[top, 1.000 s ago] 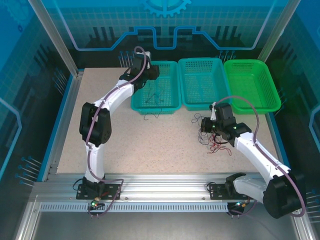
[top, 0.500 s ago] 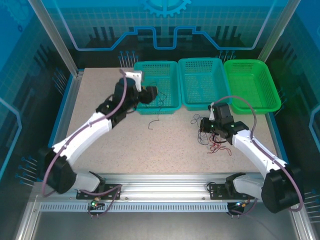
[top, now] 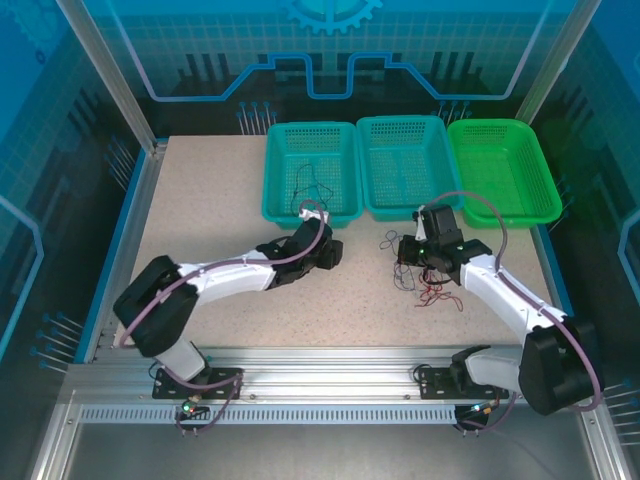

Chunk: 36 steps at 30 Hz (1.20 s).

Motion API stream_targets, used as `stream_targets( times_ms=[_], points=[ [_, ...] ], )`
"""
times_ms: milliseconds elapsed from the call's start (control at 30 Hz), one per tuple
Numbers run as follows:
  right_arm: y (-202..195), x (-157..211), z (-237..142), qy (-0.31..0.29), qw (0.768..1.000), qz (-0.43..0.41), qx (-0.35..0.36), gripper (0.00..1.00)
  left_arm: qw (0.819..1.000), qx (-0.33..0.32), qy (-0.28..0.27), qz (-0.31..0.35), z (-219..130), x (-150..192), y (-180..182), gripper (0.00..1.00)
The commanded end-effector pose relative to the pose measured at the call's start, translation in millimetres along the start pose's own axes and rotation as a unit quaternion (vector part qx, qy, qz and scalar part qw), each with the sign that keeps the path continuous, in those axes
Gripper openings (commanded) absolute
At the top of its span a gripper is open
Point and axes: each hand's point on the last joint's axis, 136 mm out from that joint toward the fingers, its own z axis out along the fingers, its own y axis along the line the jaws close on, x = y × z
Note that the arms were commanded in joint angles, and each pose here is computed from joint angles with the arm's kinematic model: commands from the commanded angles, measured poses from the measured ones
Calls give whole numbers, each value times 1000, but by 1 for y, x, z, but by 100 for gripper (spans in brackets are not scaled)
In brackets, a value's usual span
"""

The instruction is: Untangle the cables

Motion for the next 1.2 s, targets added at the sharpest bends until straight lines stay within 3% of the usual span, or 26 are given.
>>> stream_targets(
  times_ms=[0, 167, 233, 367, 400, 567, 700, 767, 967, 1100, 1133, 1167],
  points=[
    [6, -6, -13, -16, 1000, -10, -11, 2, 998, -33, -59, -14, 22, -33, 12, 64],
    [4, -3, -18, -18, 1000, -9, -8, 2, 996, -65, -66, 6, 40, -38, 23, 50],
    [4, -2, -19, -19, 1000, -8, -9, 2, 996, -66, -67, 5, 42, -39, 24, 38],
    [5, -2, -19, -18, 1000, -7, -12, 2, 996, -65, -64, 1, 41, -38, 27, 2],
    [5, -2, -19, -18, 1000, -7, -12, 2, 996, -59, -64, -2, 36, -39, 26, 0],
    [6, -5, -22, -23, 1000, -11, -10, 2, 998, -6, -65, -13, -10, -55, 6, 0],
    [8, -7, -21, -26, 1000, -8, -14, 2, 995, 18, -102, -5, -52, -97, -3, 0],
    [9, -8, -21, -26, 999, -6, -19, 2, 993, 19, -116, -3, -56, -121, 3, 0],
    [14, -11, -28, -27, 999, -8, -27, 2, 989, -10, -144, 8, -13, -192, 33, 0],
    [15, -12, -37, -35, 999, -9, -27, 3, 991, -12, -136, 9, 30, -216, 44, 0],
    [15, -12, -38, -36, 999, -10, -28, 3, 991, -12, -136, 9, 36, -219, 45, 3],
    [17, -13, -41, -37, 999, -11, -30, 3, 990, -8, -139, 11, 39, -221, 44, 13]
  ],
)
